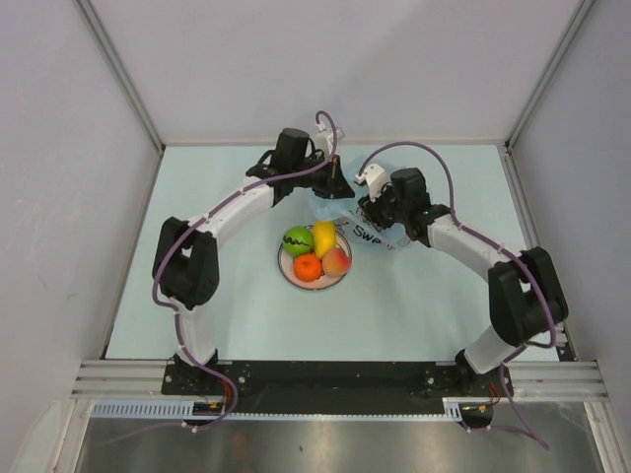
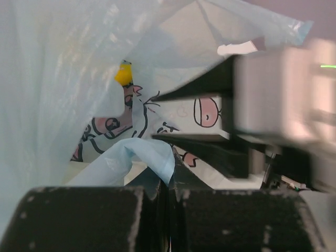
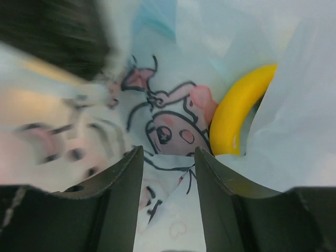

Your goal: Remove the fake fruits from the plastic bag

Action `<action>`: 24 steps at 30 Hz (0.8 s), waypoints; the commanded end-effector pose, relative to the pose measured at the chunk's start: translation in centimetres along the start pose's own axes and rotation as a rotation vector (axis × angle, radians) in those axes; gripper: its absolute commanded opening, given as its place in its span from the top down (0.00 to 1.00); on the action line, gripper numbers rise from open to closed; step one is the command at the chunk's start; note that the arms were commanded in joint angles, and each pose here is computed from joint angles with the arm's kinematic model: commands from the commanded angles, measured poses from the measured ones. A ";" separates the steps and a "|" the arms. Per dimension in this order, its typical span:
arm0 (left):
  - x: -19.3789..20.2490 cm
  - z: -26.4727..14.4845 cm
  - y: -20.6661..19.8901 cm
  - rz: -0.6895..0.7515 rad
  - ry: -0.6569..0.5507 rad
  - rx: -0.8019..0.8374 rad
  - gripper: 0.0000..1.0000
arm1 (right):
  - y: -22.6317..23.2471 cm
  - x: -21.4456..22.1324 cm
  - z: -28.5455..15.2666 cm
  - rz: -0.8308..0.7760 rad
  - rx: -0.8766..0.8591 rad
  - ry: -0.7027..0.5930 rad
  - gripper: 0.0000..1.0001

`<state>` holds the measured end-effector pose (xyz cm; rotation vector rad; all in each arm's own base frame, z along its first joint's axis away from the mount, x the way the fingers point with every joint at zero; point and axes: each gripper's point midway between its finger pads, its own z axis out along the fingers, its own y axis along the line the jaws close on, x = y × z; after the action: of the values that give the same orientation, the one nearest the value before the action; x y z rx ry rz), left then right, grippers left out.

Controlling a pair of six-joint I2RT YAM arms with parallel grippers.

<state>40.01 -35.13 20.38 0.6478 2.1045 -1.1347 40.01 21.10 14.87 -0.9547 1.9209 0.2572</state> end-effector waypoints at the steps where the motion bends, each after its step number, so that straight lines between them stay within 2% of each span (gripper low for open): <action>1: -2.1 -2.9 -3.5 0.086 -0.048 0.073 1.00 | -4.7 1.6 1.6 0.099 0.206 0.007 0.52; 7: 0.8 -4.6 -4.0 0.192 -0.008 0.076 0.99 | -6.1 6.7 -2.1 0.143 0.197 0.164 0.50; 10: 3.2 -4.8 -3.6 0.276 0.046 0.042 1.00 | -4.9 7.3 -4.6 0.147 0.202 0.142 0.46; 11: 4.6 -4.7 -3.1 0.292 0.083 0.027 1.00 | -3.8 9.0 -5.1 0.159 0.188 0.164 0.46; 12: 5.2 -4.6 -2.7 0.311 0.094 -0.010 1.00 | -3.5 8.4 -6.1 0.156 0.191 0.133 0.46; 15: 6.5 -4.3 -2.4 0.331 0.119 -0.030 1.00 | -2.0 10.1 -6.6 0.183 0.136 0.167 0.46; 17: 6.4 -4.2 -2.5 0.369 0.130 -0.042 1.00 | -1.8 9.4 -6.2 0.183 0.106 0.139 0.46; 24: 6.2 -3.2 -3.2 0.477 0.166 -0.049 1.00 | -3.0 1.9 -2.1 0.159 0.077 -0.041 0.47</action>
<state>32.03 -32.63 16.90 1.0939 2.0542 -0.8597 36.40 13.24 10.78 -0.7652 2.1281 0.2209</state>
